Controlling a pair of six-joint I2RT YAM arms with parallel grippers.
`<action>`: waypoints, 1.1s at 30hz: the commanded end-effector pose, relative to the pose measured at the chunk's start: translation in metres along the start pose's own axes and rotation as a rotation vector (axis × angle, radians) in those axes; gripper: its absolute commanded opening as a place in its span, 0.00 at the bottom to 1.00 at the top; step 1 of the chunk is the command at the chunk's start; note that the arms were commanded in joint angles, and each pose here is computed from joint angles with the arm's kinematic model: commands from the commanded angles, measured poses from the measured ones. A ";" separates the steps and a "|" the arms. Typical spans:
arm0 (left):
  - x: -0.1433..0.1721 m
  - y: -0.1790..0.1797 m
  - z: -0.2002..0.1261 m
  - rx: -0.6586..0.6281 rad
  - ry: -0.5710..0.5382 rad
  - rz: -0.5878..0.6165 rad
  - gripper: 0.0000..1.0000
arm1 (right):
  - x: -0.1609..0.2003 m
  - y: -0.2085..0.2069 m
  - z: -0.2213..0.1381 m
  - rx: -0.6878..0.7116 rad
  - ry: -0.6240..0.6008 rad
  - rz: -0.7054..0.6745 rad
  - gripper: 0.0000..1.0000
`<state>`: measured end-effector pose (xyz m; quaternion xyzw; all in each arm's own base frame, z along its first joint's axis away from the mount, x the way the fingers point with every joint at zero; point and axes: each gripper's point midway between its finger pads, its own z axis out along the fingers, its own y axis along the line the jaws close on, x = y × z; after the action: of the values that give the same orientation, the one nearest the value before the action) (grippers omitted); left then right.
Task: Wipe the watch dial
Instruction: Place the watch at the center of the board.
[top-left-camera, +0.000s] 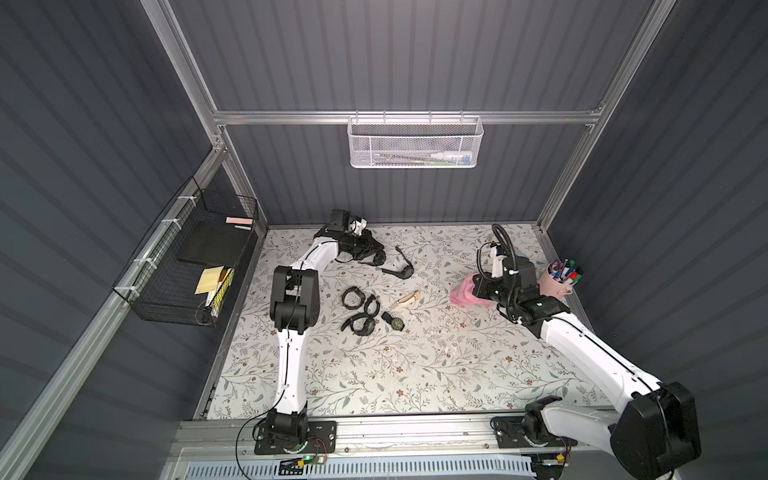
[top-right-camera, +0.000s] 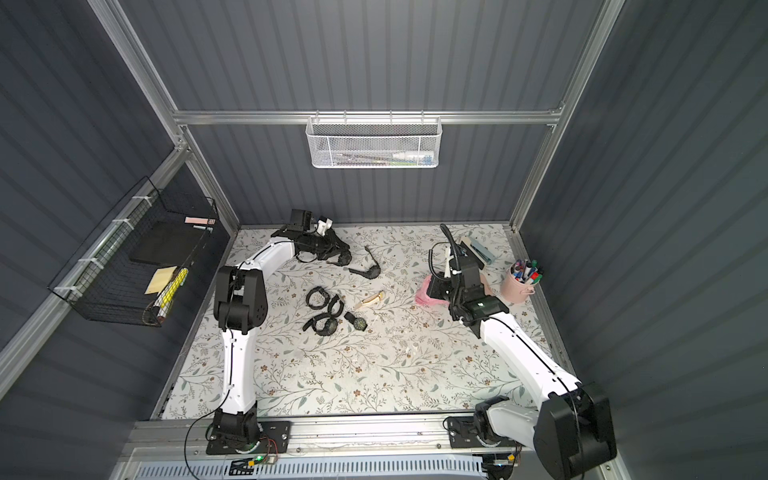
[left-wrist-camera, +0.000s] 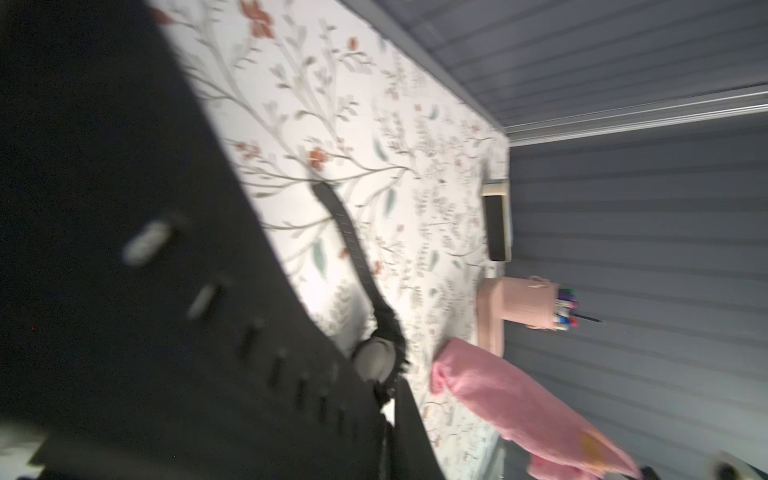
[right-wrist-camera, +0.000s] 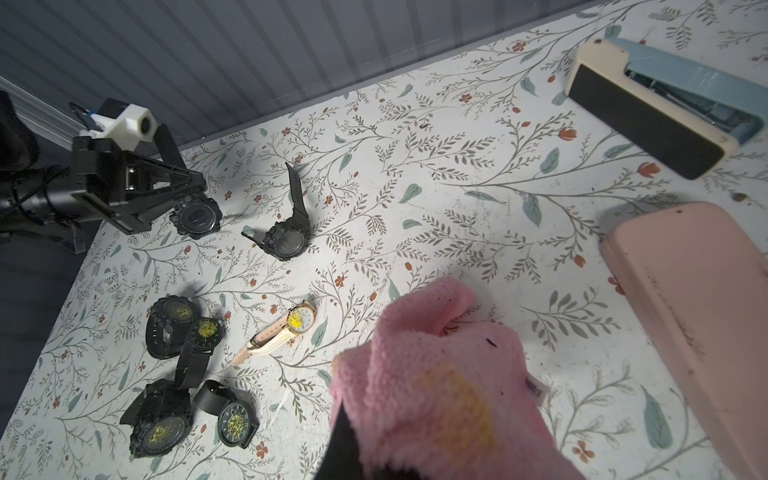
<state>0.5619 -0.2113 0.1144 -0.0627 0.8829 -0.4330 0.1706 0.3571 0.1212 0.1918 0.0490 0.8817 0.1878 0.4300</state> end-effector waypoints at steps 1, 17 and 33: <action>0.014 0.032 0.004 -0.182 0.081 0.045 0.00 | 0.003 -0.002 0.004 -0.003 0.013 -0.004 0.00; 0.009 0.087 0.010 -0.340 0.097 -0.006 0.00 | 0.021 -0.012 0.026 -0.006 0.081 0.047 0.00; -0.024 0.043 -0.022 -0.323 -0.059 0.045 0.64 | 0.042 -0.018 0.032 0.015 0.169 0.073 0.00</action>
<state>0.5738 -0.1714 0.0587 -0.0813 0.9426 -0.2857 0.1528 0.3597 0.1248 0.1389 0.0611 0.9113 0.1973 0.3561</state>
